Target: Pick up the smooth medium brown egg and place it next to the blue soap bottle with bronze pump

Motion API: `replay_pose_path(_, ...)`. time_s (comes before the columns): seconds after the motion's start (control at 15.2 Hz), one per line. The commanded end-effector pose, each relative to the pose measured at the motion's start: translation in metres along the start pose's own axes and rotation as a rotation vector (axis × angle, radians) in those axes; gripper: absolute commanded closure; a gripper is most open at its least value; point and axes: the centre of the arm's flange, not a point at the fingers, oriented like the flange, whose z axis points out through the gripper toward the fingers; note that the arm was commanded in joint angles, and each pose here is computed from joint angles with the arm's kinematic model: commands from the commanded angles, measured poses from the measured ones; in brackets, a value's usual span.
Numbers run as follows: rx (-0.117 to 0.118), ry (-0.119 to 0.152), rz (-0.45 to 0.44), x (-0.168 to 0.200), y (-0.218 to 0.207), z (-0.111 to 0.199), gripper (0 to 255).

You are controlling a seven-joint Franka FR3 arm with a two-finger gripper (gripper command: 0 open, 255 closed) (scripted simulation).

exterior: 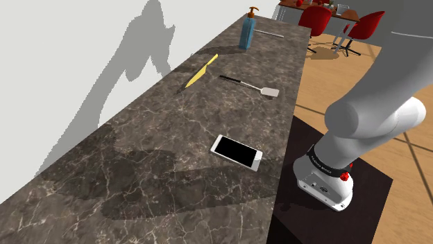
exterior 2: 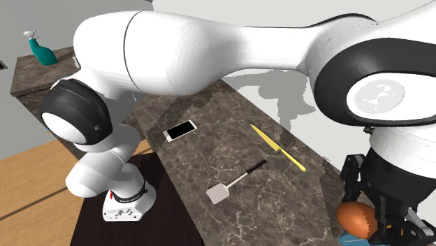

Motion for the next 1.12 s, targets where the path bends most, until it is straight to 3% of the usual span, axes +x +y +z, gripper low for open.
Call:
replay_pose_path(0.0,0.0,0.0,-0.001,0.007,0.024,0.006,255)
replay_pose_path(0.2,0.0,0.0,-0.001,0.017,0.056,0.012,255)
replay_pose_path(1.06,0.0,0.0,-0.001,0.012,0.043,0.08,255)
